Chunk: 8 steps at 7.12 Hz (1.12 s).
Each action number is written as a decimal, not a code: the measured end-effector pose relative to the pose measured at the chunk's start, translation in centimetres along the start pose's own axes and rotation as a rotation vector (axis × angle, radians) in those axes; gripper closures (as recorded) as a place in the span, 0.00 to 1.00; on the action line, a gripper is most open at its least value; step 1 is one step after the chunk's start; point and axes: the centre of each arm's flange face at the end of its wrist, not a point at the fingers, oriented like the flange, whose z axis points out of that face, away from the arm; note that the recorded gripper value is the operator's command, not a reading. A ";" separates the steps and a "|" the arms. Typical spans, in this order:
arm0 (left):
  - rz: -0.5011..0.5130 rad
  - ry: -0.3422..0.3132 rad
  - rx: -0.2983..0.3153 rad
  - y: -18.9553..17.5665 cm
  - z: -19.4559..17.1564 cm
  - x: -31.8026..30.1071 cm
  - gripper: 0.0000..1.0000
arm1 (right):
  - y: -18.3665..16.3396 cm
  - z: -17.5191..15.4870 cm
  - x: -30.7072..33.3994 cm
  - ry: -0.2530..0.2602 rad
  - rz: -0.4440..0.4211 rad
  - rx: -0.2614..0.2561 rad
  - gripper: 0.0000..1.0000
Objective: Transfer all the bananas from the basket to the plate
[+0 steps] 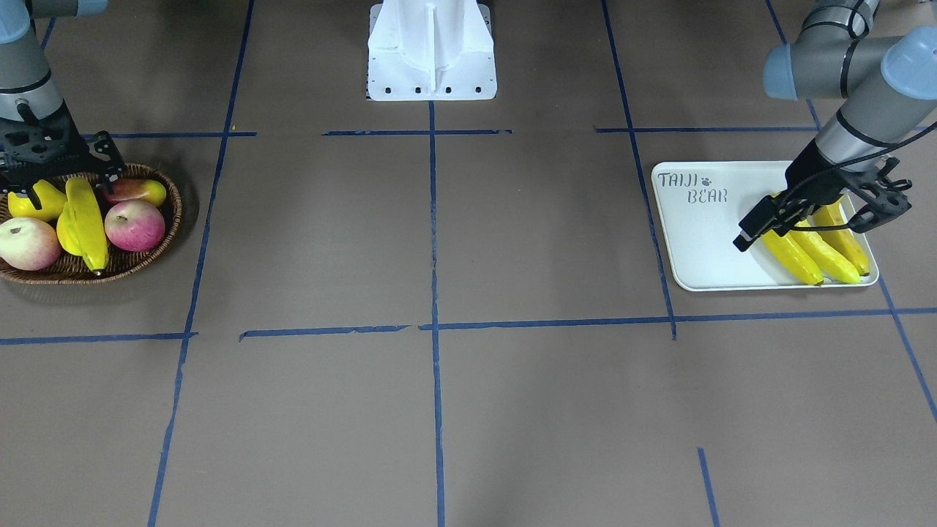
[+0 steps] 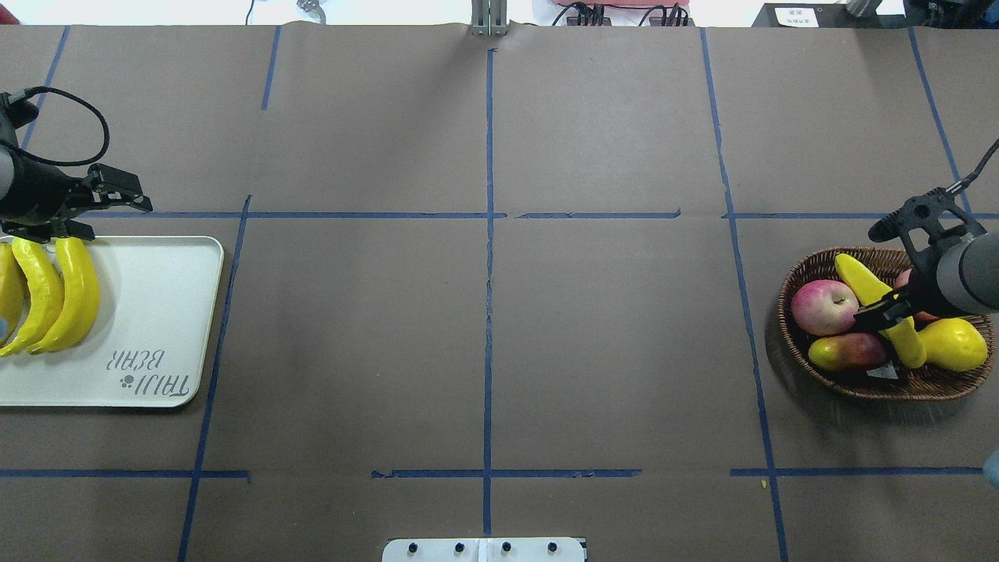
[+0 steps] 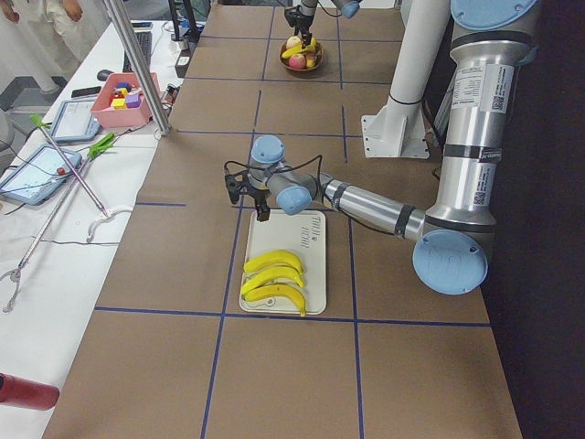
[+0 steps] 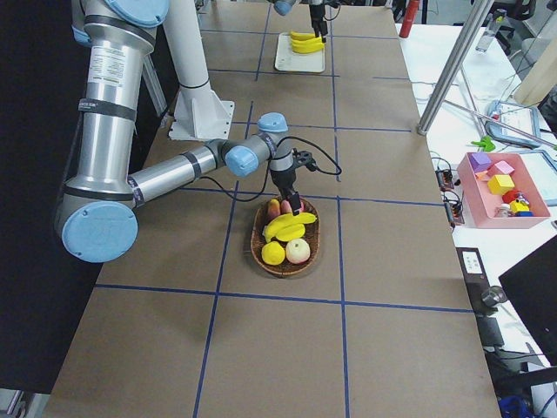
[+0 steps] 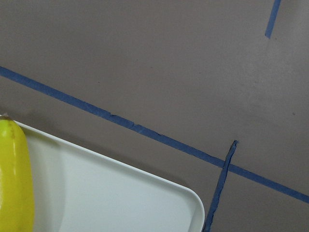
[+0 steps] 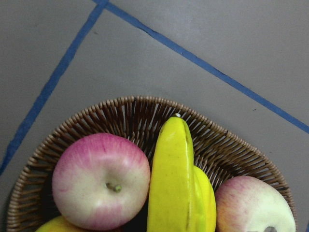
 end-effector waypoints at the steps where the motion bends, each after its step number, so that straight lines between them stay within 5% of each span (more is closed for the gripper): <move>1: 0.000 0.000 0.000 0.0 0.0 0.1 0.00 | 1.6 0.8 -0.1 0.010 -0.020 -0.008 0.02; 2: 0.000 0.000 -0.001 0.0 0.1 0.1 0.00 | 2.7 1.4 -0.2 0.018 -0.037 -0.021 0.04; 4: -0.001 -0.002 -0.001 -0.1 0.2 0.0 0.00 | 4.0 2.2 -0.6 0.028 -0.062 -0.045 0.26; 8: -0.003 -0.004 -0.002 -0.1 0.3 -0.1 0.00 | 4.9 3.4 -0.3 0.047 -0.093 -0.072 0.27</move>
